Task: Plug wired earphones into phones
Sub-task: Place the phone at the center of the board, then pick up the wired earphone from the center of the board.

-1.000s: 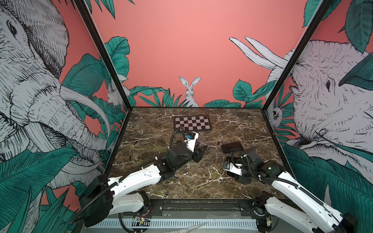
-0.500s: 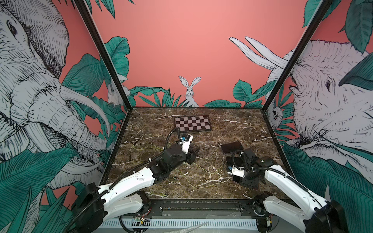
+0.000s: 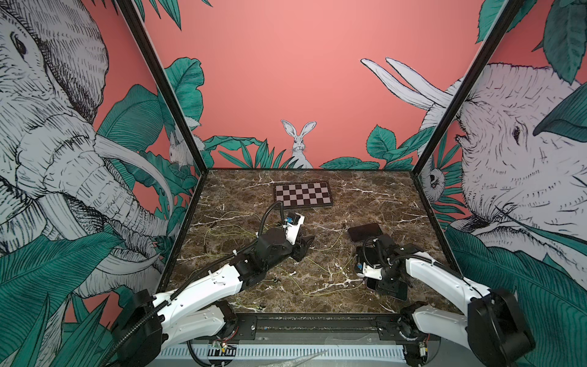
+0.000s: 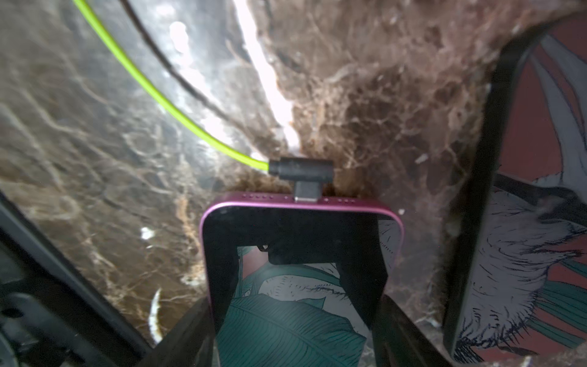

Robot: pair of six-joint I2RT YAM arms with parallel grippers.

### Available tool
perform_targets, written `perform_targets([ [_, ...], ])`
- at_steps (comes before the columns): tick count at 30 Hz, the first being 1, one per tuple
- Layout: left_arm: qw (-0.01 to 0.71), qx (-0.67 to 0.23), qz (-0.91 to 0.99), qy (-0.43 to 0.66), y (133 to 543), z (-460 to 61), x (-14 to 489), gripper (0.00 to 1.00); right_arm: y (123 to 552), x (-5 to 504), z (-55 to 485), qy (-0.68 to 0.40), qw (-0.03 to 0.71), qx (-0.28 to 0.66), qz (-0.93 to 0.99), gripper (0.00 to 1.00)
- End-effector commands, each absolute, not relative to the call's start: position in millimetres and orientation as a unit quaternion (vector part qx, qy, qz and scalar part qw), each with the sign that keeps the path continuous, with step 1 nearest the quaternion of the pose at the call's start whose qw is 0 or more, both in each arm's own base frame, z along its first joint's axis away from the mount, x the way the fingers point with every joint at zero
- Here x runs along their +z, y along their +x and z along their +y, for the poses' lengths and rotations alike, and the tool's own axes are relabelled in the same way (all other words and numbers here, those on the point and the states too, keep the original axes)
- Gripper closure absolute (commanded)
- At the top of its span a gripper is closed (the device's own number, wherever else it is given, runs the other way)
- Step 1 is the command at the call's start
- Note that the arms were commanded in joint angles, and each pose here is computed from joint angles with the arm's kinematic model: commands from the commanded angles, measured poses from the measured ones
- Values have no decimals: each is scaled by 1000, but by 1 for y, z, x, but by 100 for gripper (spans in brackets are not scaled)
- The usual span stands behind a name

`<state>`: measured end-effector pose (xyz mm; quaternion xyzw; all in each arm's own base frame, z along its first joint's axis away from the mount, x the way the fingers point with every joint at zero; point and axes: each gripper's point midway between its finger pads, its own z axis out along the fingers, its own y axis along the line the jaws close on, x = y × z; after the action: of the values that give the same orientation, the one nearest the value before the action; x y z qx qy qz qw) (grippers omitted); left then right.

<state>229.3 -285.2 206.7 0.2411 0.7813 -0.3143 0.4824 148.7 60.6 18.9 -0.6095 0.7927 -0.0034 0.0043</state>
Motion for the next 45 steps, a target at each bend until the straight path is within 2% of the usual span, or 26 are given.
perform_targets([
  [1, 473, -327, 780, 248, 225, -287, 206, 50, 159, 23, 62, -619, 5, -7, 786, 34],
  [8, 467, -302, 786, 270, 225, -286, 207, 50, 157, 24, 71, -618, 9, 16, 786, 16],
  [11, 462, -292, 793, 267, 229, -286, 205, 53, 160, 32, 74, -607, 31, 14, 794, 2],
  [14, 450, -279, 806, 266, 232, -287, 204, 54, 161, 47, 78, -603, 55, 20, 796, 1],
  [17, 439, -279, 811, 268, 236, -295, 204, 55, 178, 70, 85, -566, 119, 6, 816, 1],
  [21, 410, -289, 825, 261, 240, -312, 197, 57, 203, 115, 96, -506, 243, -3, 828, 1],
  [25, 380, -271, 826, 316, 228, -349, 185, 57, 237, 189, 98, -367, 406, -6, 837, 1],
  [27, 356, -251, 834, 338, 223, -366, 172, 57, 251, 220, 80, -244, 462, -18, 853, 1],
  [28, 337, -253, 844, 331, 222, -373, 164, 58, 252, 226, 69, -191, 467, -24, 863, 1],
  [30, 312, -263, 860, 305, 224, -382, 152, 60, 246, 226, 62, -153, 446, -20, 882, 1],
  [33, 307, -255, 863, 310, 219, -402, 145, 61, 228, 210, 52, -96, 364, -17, 926, 1],
  [35, 301, -234, 868, 318, 217, -413, 139, 62, 221, 202, 41, -39, 347, -33, 937, 1],
  [37, 279, -236, 878, 309, 217, -424, 129, 65, 218, 200, 51, -34, 350, 5, 936, 1],
  [40, 259, -245, 888, 290, 217, -435, 122, 67, 230, 223, 41, 15, 383, -11, 923, 1],
  [42, 256, -242, 889, 293, 218, -439, 120, 68, 235, 221, 37, 42, 361, -21, 931, 1],
  [45, 240, -234, 893, 299, 217, -443, 110, 68, 232, 211, 55, 51, 294, 22, 954, 1],
])
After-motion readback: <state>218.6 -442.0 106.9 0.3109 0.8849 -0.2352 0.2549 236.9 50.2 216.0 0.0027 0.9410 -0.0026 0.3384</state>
